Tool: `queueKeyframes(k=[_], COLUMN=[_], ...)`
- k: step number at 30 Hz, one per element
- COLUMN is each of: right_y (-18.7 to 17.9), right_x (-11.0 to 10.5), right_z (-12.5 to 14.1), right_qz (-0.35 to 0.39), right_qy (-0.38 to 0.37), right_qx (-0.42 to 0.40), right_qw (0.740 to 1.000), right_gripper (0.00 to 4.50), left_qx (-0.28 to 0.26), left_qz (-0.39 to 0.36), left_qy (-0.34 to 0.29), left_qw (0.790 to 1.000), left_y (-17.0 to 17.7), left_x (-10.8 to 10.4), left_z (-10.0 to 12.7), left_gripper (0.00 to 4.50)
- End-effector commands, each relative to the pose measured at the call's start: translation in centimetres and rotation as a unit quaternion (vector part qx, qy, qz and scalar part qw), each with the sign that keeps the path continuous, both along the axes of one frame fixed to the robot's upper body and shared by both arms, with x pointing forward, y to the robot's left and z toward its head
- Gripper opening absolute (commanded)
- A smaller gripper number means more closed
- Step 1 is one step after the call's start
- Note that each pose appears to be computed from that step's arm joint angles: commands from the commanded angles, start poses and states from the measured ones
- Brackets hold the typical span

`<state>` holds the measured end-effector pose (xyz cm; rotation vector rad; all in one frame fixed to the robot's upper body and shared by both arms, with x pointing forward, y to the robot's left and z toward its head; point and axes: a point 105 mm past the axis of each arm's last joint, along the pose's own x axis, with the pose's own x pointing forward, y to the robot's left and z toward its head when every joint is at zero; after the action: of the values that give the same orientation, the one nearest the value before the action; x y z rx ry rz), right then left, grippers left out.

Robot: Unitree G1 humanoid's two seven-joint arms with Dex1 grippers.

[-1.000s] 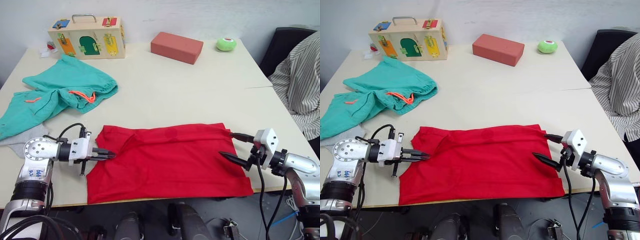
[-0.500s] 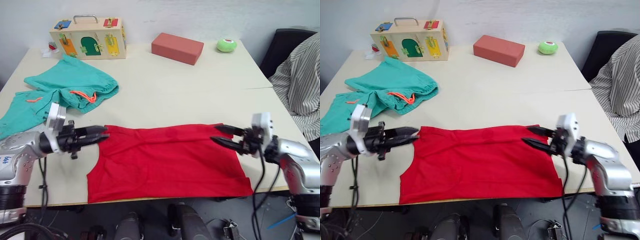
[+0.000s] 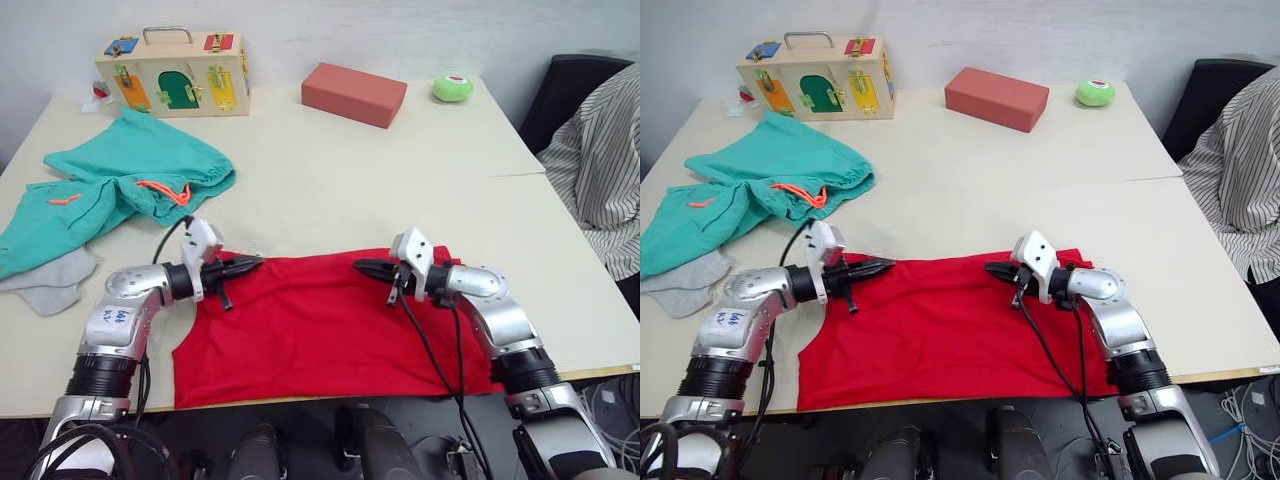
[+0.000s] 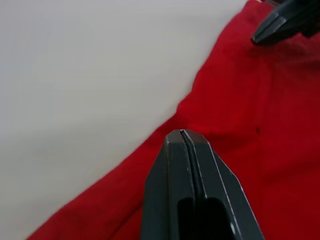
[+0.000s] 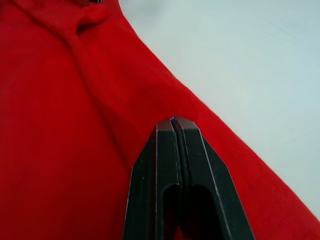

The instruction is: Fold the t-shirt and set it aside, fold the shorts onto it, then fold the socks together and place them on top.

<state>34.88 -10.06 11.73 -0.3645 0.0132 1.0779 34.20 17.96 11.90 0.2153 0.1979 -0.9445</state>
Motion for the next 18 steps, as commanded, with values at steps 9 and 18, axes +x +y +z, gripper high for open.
queueKeyframes(k=[9,18], right_y=[0.1,-0.4], right_x=[0.0,0.2], right_z=[-0.3,-0.3], right_qz=[0.005,-0.006], right_qy=[0.009,0.012], right_qx=[-0.007,-0.008], right_qw=[1.000,1.000], right_gripper=[0.02,0.02], left_qx=[0.015,-0.046], left_qz=[-0.128,-0.181], left_qy=[0.008,0.006], left_qw=[0.992,0.982], left_y=[-0.9,-0.7], left_x=[-2.4,-4.6], left_z=[1.5,3.9], left_gripper=[0.00,0.00])
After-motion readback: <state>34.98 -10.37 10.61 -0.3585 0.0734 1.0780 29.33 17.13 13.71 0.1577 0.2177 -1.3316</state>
